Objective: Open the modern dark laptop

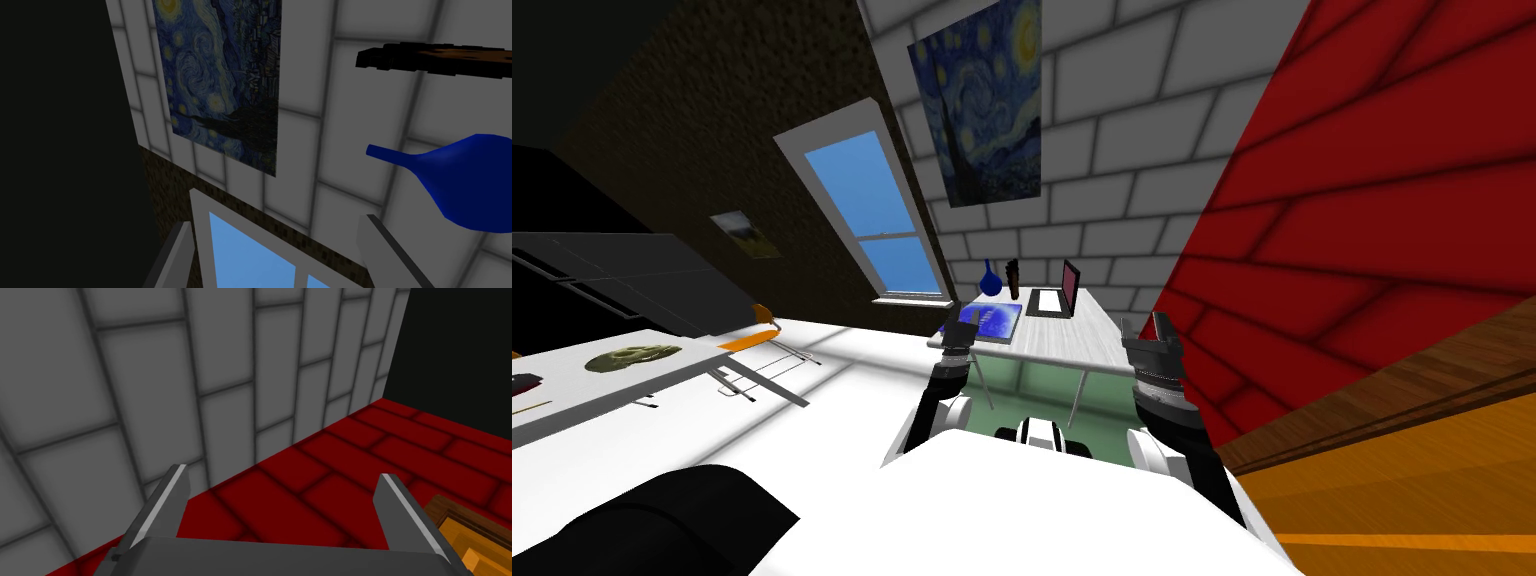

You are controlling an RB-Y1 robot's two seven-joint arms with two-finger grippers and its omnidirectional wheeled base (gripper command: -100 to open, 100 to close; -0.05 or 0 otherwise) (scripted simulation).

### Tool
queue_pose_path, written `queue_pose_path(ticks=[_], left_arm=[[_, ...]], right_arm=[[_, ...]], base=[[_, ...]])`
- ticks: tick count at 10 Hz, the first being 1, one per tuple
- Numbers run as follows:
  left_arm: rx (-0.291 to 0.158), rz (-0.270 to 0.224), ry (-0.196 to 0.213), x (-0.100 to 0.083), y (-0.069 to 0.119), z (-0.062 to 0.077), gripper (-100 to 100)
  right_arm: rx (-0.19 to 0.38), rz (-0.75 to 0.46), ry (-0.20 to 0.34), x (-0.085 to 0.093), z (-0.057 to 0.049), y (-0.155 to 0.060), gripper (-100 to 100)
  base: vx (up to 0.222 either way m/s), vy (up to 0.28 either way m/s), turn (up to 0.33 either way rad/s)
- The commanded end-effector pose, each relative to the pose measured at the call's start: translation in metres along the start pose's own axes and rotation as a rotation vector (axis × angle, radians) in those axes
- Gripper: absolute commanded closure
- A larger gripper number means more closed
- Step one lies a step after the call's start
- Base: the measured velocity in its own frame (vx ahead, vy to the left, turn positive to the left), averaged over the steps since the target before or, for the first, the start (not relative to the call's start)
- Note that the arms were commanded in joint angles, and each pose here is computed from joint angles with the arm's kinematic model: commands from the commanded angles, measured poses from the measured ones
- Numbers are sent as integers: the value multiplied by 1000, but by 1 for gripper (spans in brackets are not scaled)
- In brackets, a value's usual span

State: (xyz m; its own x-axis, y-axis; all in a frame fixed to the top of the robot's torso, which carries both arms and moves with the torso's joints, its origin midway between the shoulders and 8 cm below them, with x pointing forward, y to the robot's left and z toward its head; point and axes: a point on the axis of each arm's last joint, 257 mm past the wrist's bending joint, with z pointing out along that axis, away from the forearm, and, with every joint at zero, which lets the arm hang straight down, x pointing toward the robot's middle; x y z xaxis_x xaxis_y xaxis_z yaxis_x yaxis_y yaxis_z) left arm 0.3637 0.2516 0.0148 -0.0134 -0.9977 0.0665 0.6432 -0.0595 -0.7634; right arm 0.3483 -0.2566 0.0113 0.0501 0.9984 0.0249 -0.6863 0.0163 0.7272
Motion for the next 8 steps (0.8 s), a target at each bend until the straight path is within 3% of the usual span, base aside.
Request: queue_pose_path(ticks=[1, 6, 8], left_arm=[[0, 0, 0, 0, 0, 0, 0], [0, 0, 0, 0, 0, 0, 0], [0, 0, 0, 0, 0, 0, 0]], right_arm=[[15, -61, 103, 15, 0, -9, -100], [23, -230, 297, 47, 7, -37, -100], [20, -282, 341, 55, 9, -44, -100]], base=[[-4, 29, -23], [-2, 56, -35], [3, 46, -26]])
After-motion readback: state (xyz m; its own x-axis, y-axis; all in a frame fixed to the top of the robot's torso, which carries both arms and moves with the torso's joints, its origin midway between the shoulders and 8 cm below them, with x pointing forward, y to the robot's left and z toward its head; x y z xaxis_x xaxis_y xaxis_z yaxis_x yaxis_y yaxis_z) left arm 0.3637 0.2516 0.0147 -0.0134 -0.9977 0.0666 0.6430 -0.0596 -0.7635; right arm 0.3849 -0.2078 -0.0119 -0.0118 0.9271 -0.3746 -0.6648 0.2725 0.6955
